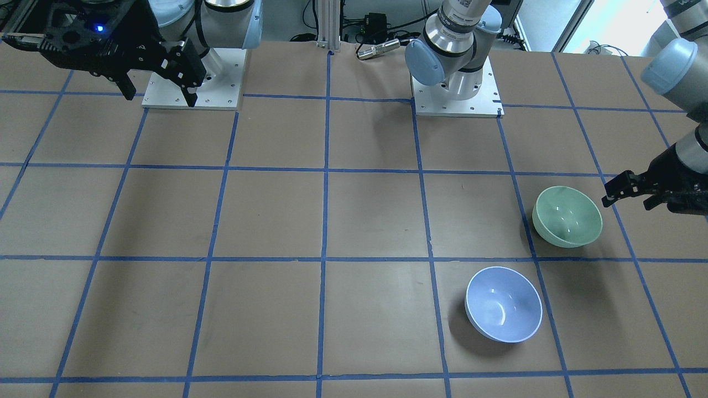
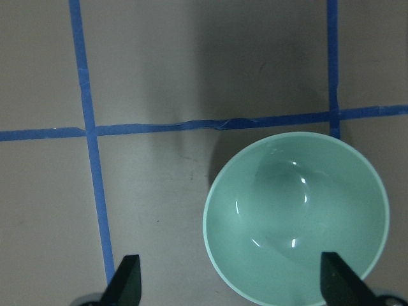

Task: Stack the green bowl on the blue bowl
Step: 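Lower the left gripper onto the green bowl's rim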

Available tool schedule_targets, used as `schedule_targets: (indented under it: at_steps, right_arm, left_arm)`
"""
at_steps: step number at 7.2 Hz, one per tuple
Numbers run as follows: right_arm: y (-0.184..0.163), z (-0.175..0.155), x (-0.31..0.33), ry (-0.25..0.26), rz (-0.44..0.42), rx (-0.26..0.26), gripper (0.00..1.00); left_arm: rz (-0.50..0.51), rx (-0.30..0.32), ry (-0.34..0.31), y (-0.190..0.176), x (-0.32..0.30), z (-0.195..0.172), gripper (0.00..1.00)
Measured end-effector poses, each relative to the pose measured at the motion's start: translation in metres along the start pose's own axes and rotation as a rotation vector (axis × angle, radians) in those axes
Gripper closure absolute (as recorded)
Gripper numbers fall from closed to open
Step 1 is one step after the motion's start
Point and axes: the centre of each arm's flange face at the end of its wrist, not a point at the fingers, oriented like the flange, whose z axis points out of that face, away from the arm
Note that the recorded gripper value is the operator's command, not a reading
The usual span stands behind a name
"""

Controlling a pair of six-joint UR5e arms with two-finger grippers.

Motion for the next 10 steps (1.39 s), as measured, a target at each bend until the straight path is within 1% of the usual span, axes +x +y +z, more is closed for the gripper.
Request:
schedule_targets:
  at_steps: [3, 6, 9, 10]
  right_arm:
    - [0.000, 0.000, 0.000, 0.000, 0.000, 0.000, 0.00]
    - [0.000, 0.000, 0.000, 0.000, 0.000, -0.001, 0.00]
    - [0.000, 0.000, 0.000, 0.000, 0.000, -0.001, 0.00]
    - [0.000, 0.000, 0.000, 0.000, 0.000, 0.000, 0.00]
  left_arm:
    - [-0.002, -0.002, 0.002, -0.003, -0.008, 0.035, 0.00]
    - [-0.005, -0.003, 0.005, 0.005, -0.002, 0.068, 0.00]
    - [-0.009, -0.024, 0.028, 0.013, -0.003, 0.086, 0.00]
    - [-0.015, -0.025, 0.048, 0.020, -0.006, 0.093, 0.00]
